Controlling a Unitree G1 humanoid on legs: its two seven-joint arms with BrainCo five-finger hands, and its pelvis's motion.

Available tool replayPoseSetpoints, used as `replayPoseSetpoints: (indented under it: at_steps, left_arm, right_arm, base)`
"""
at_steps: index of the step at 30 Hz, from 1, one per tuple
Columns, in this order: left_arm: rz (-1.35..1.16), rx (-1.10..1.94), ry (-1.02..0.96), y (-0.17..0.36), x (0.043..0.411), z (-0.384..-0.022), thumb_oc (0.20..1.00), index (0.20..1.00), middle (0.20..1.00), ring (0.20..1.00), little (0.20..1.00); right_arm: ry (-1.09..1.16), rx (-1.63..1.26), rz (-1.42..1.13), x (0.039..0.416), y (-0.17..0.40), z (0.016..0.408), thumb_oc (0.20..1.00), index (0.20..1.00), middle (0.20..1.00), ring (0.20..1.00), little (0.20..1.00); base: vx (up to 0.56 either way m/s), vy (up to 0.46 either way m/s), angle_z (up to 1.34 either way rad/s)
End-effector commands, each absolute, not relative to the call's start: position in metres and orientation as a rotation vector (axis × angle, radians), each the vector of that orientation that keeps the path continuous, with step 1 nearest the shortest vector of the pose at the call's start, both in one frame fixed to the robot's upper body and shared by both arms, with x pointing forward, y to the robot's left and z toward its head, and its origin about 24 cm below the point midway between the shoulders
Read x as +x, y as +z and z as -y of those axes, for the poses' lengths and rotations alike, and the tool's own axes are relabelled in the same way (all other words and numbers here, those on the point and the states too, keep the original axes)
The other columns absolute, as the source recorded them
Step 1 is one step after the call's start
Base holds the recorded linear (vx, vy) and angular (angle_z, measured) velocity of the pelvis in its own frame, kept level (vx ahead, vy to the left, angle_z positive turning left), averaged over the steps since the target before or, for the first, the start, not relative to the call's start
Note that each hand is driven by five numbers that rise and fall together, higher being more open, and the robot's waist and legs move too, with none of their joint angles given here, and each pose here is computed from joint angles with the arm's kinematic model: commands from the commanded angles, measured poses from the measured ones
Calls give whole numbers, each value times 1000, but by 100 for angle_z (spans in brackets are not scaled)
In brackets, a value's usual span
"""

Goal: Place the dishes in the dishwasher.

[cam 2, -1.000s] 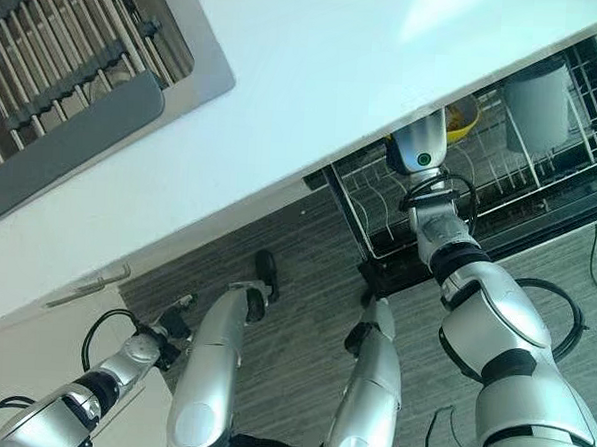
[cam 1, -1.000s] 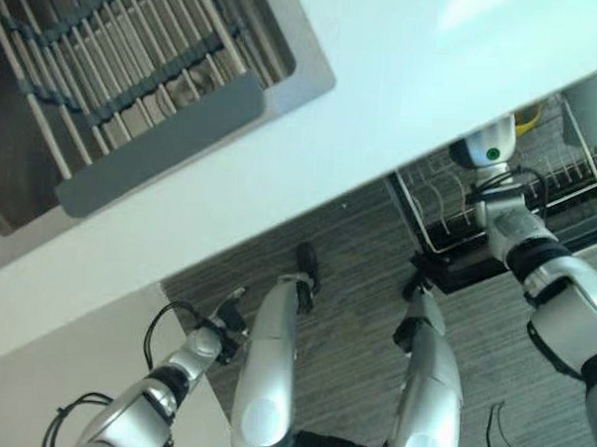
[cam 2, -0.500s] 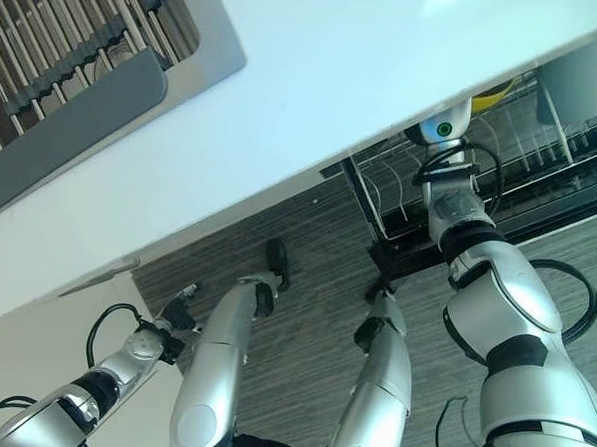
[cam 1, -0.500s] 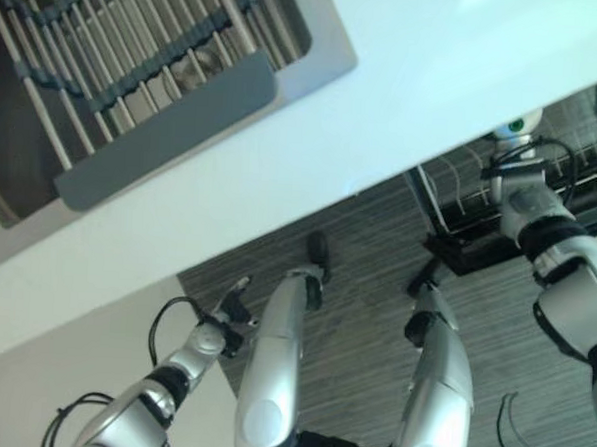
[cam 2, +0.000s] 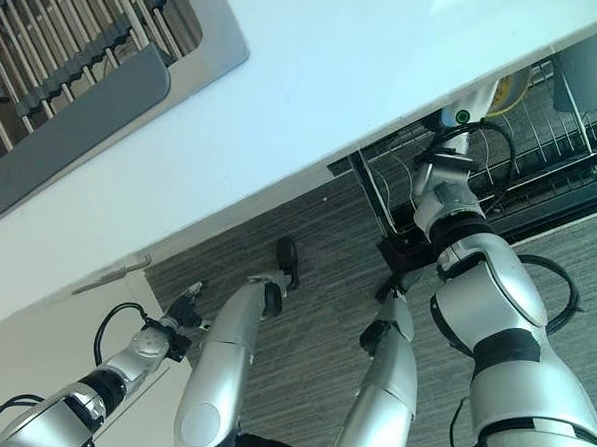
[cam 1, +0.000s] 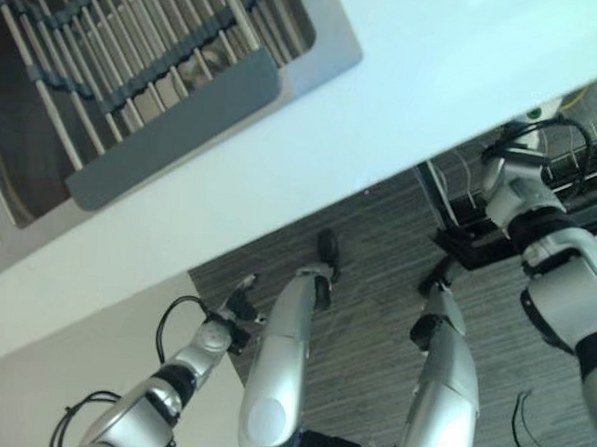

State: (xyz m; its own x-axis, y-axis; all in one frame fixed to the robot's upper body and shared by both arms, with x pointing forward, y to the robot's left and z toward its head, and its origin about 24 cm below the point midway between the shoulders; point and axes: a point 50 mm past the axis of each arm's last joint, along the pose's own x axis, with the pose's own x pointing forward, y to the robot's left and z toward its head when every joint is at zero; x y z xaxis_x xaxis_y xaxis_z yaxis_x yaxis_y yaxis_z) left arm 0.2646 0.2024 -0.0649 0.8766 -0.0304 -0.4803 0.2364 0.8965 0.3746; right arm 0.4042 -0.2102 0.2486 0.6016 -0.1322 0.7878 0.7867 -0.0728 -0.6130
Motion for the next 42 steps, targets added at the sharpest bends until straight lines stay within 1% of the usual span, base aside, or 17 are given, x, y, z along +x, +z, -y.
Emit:
replayPoseSetpoints:
  at_steps: [1, 12, 19, 21, 25, 26, 28, 30, 34, 39, 42]
  left_arm:
    - [-386, 368, -274, -56, 274, -157, 1000, 1000, 1000, 1000, 1000]
    - [-409, 365, -267, -58, 274, -155, 1000, 1000, 1000, 1000, 1000]
    - [-429, 353, -243, -62, 274, -156, 1000, 1000, 1000, 1000, 1000]
    - [-439, 345, -227, -63, 274, -157, 1000, 1000, 1000, 1000, 1000]
    - [-466, 330, -206, -68, 271, -158, 1000, 1000, 1000, 1000, 1000]
    - [-478, 324, -197, -70, 269, -158, 1000, 1000, 1000, 1000, 1000]
    - [-505, 310, -181, -75, 265, -157, 1000, 1000, 1000, 1000, 1000]
    - [-530, 301, -173, -79, 261, -156, 1000, 1000, 1000, 1000, 1000]
    - [-582, 300, -165, -89, 249, -155, 1000, 1000, 1000, 1000, 1000]
    - [-644, 317, -162, -100, 235, -160, 1000, 1000, 1000, 1000, 1000]
    - [-695, 337, -160, -109, 220, -170, 1000, 1000, 1000, 1000, 1000]
  right_arm:
    - [-927, -1450, 522, 401, 274, 233, 1000, 1000, 1000, 1000, 1000]
    - [-846, -1424, 345, 404, 236, 234, 1000, 1000, 1000, 1000, 1000]
    - [-800, -1386, 259, 397, 187, 234, 1000, 1000, 1000, 1000, 1000]
    - [-815, -1287, 292, 391, 167, 231, 1000, 1000, 1000, 1000, 1000]
    - [-854, -1029, 333, 383, 150, 224, 1000, 1000, 1000, 1000, 1000]
    - [-862, -927, 344, 379, 144, 222, 1000, 1000, 1000, 1000, 1000]
    - [-825, -761, 362, 374, 132, 216, 1000, 1000, 1000, 1000, 1000]
    - [-802, -665, 407, 368, 124, 209, 1000, 1000, 1000, 1000, 1000]
    - [-755, -516, 450, 358, 117, 199, 1000, 1000, 1000, 1000, 1000]
    - [-729, -484, 508, 354, 124, 193, 1000, 1000, 1000, 1000, 1000]
    - [-731, -438, 518, 353, 130, 195, 1000, 1000, 1000, 1000, 1000]
  base:
    - [0, 0, 0]
    - [3, -1, 0]
    - [0, 0, 0]
    - [0, 0, 0]
    - [4, 9, -4]
    - [15, 22, -10]
    - [35, 32, -14]
    - [49, 26, -17]
    - [72, 5, -17]
    - [98, -12, -10]
    - [141, -18, -12]
